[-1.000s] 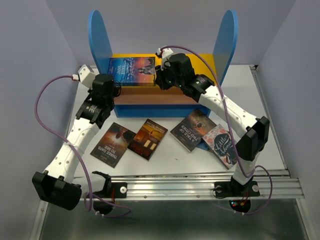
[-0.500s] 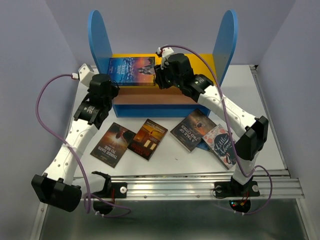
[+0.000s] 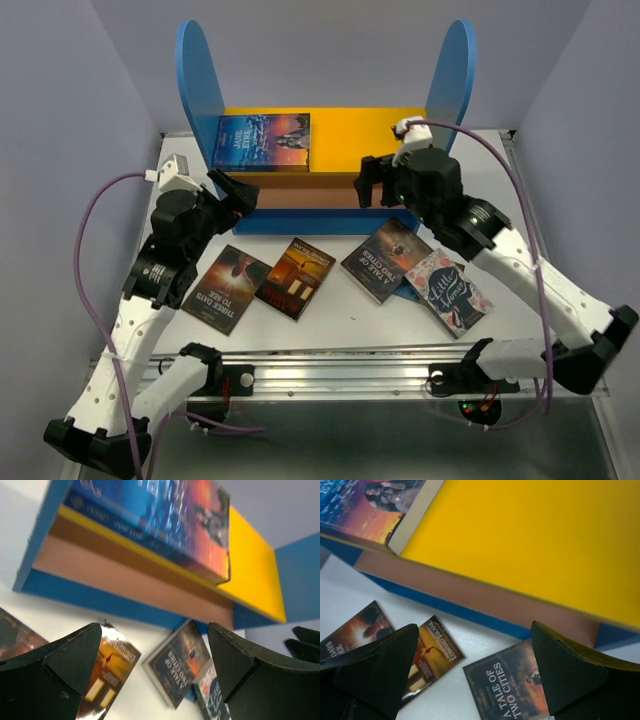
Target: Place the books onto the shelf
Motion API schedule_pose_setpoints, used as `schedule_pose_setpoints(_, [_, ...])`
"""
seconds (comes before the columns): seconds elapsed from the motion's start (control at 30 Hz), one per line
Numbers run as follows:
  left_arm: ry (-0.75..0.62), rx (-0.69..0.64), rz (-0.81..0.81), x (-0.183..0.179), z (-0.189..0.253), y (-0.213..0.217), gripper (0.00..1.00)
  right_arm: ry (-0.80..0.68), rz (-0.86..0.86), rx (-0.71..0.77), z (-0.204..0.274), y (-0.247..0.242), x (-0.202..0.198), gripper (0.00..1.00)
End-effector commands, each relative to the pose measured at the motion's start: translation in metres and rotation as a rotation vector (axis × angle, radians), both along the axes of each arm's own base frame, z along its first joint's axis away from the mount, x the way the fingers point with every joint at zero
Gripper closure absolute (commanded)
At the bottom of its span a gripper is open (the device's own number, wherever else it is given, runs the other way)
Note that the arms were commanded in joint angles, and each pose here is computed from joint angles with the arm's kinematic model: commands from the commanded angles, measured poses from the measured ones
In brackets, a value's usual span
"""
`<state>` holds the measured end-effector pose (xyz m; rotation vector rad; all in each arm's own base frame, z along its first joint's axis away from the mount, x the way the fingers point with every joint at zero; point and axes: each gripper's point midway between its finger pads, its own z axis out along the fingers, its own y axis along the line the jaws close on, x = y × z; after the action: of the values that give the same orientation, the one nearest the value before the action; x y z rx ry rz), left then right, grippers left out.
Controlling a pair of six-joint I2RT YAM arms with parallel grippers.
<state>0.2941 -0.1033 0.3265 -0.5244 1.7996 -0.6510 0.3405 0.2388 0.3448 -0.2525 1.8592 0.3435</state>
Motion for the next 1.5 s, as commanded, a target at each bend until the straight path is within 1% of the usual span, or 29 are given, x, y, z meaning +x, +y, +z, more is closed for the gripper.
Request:
schedule_pose_setpoints(0.0, [0.12, 0.007, -0.194, -0.014, -0.051, -0.033, 0.01, 0.092, -0.01, 0.12, -0.023, -0.022, -0.046, 0.0])
schedule_pose_setpoints(0.07, [0.143, 0.008, -0.228, -0.018, -0.063, -0.041, 0.01, 0.157, -0.004, 0.143, -0.042, -0.027, -0.063, 0.0])
schedule_pose_setpoints(0.1, [0.173, 0.006, -0.26, -0.023, -0.078, -0.049, 0.01, 0.231, -0.015, 0.121, -0.065, -0.036, -0.077, 0.0])
schedule_pose_setpoints(0.17, [0.165, -0.018, -0.326, -0.028, -0.084, -0.066, 0.01, 0.306, -0.056, 0.09, -0.09, -0.047, -0.088, 0.0])
schedule_pose_setpoints(0.2, [0.19, -0.015, -0.375, -0.036, -0.099, -0.078, 0.01, 0.368, -0.104, 0.059, -0.116, -0.059, -0.096, 0.0])
schedule_pose_setpoints(0.3, [0.196, -0.024, -0.42, -0.042, -0.114, -0.098, 0.01, 0.442, -0.165, 0.048, -0.149, -0.071, -0.109, 0.0])
schedule_pose_setpoints(0.4, [0.201, -0.038, -0.501, -0.047, -0.127, -0.127, 0.01, 0.53, -0.19, 0.113, -0.181, -0.068, -0.122, 0.0])
schedule_pose_setpoints(0.43, [0.224, -0.029, -0.506, -0.049, -0.136, -0.129, 0.01, 0.529, -0.188, 0.144, -0.178, -0.064, -0.121, 0.0])
schedule_pose_setpoints(0.53, [0.215, -0.048, -0.593, -0.05, -0.146, -0.148, 0.01, 0.573, -0.179, 0.163, -0.205, -0.059, -0.126, 0.0])
schedule_pose_setpoints(0.67, [0.256, -0.024, -0.624, -0.049, -0.167, -0.159, 0.01, 0.57, -0.23, 0.144, -0.213, -0.066, -0.122, 0.0])
schedule_pose_setpoints(0.77, [0.28, -0.001, -0.654, -0.049, -0.177, -0.167, 0.01, 0.522, -0.357, 0.101, -0.217, -0.088, -0.113, 0.0])
schedule_pose_setpoints(0.83, [0.279, 0.012, -0.692, -0.051, -0.177, -0.178, 0.01, 0.54, -0.439, 0.071, -0.222, -0.101, -0.106, 0.0])
schedule_pose_setpoints(0.9, [0.26, 0.021, -0.727, -0.053, -0.172, -0.188, 0.01, 0.561, -0.518, 0.071, -0.227, -0.116, -0.097, 0.0])
schedule_pose_setpoints(0.93, [0.26, 0.026, -0.753, -0.058, -0.173, -0.197, 0.01, 0.586, -0.535, 0.072, -0.232, -0.12, -0.096, 0.0])
schedule_pose_setpoints(0.97, [0.24, 0.017, -0.775, -0.059, -0.168, -0.205, 0.01, 0.594, -0.594, 0.09, -0.234, -0.135, -0.09, 0.0])
schedule_pose_setpoints(1.1, [0.223, -0.005, -0.876, -0.079, -0.166, -0.237, 0.01, 0.581, -0.7, 0.143, -0.228, -0.169, -0.081, 0.0])
schedule_pose_setpoints(1.13, [0.243, 0.004, -0.897, -0.087, -0.173, -0.247, 0.01, 0.567, -0.693, 0.147, -0.222, -0.172, -0.08, 0.0])
schedule_pose_setpoints(1.2, [0.249, -0.007, -0.919, -0.091, -0.172, -0.26, 0.01, 0.556, -0.704, 0.144, -0.219, -0.18, -0.078, 0.0])
schedule_pose_setpoints(1.23, [0.257, -0.01, -0.942, -0.094, -0.177, -0.269, 0.01, 0.552, -0.738, 0.138, -0.219, -0.191, -0.076, 0.0])
schedule_pose_setpoints(1.3, [0.246, -0.024, -0.994, -0.106, -0.172, -0.287, 0.01, 0.555, -0.782, 0.145, -0.221, -0.203, -0.074, 0.0])
schedule_pose_setpoints(1.33, [0.26, -0.015, -1.009, -0.109, -0.178, -0.295, 0.01, 0.561, -0.814, 0.16, -0.222, -0.212, -0.072, 0.0])
schedule_pose_setpoints(1.37, [0.242, -0.02, -1.04, -0.117, -0.169, -0.309, 0.01, 0.568, -0.826, 0.157, -0.224, -0.216, -0.07, 0.0])
schedule_pose_setpoints(1.47, [0.259, -0.017, -1.041, -0.119, -0.174, -0.33, 0.01, 0.578, -0.868, 0.174, -0.228, -0.232, -0.064, 0.0])
